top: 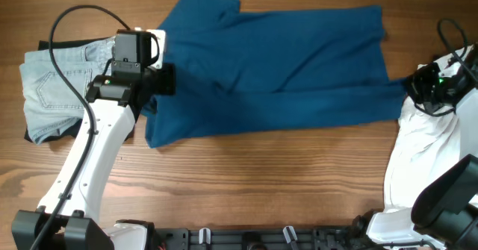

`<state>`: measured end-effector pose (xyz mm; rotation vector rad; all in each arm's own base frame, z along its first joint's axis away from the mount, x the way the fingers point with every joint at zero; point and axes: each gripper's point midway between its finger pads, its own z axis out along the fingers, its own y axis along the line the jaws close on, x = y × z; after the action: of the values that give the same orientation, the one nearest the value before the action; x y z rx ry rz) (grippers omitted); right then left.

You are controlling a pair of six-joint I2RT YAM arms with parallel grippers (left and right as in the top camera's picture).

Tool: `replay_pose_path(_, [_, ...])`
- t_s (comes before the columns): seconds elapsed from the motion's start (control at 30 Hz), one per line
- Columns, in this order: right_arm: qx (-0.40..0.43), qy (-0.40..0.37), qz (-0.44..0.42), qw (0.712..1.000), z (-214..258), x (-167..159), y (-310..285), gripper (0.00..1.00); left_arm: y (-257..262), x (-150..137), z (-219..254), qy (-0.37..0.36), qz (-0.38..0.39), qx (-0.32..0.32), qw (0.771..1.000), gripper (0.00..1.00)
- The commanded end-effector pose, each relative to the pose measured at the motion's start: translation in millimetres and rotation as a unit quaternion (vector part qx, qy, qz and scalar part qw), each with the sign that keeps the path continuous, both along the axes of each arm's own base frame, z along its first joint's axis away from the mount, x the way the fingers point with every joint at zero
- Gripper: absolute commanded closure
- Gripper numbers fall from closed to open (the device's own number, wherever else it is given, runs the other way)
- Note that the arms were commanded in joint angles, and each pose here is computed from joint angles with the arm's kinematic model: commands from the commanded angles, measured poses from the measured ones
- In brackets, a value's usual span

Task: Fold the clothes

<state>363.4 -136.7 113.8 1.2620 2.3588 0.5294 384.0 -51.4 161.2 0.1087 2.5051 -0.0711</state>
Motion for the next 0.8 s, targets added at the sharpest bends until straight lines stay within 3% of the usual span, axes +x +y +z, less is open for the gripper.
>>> replay_pose_path(0.0, [-0.031,-0.007,-0.035,0.999,8,5,-17,0.96,2,17,21,-0.051,-0.013,0.017,0.998,0.96])
replay_pose_path(0.13, [-0.037,-0.008,-0.038,0.999,0,11,-23,0.96,1,31,30,-0.083,-0.013,0.014,0.996,0.96])
replay_pose_path(0.3, [-0.032,0.0,-0.026,0.999,-18,20,-21,0.96,7,35,19,-0.073,0.0,0.03,0.997,0.96])
replay_pose_path(0.33, [-0.033,-0.002,-0.02,0.999,-21,24,-19,0.89,7,35,16,-0.069,0.0,0.03,0.997,0.96])
replay_pose_path(0.37, [-0.038,-0.006,-0.004,0.999,-23,27,-16,0.67,7,36,11,-0.064,0.0,0.032,0.997,0.92])
replay_pose_path(0.4, [-0.038,-0.008,0.009,0.999,-23,28,-12,0.41,8,37,6,-0.057,0.003,0.036,0.998,0.77])
replay_pose_path(0.43, [-0.038,-0.012,0.02,0.999,-23,29,-10,0.27,9,36,4,-0.053,0.004,0.038,0.998,0.61])
replay_pose_path(0.47, [-0.039,-0.015,0.032,0.999,-22,29,-8,0.21,9,35,-1,-0.045,0.004,0.039,0.998,0.52])
replay_pose_path(0.6, [-0.029,0.028,0.034,0.999,-32,11,-3,0.12,16,19,-14,-0.002,0.011,0.054,0.998,0.38])
replay_pose_path(0.77, [-0.021,0.138,0.021,0.99,-52,-36,3,0.07,28,-20,-40,0.094,0.063,0.035,0.993,0.33])
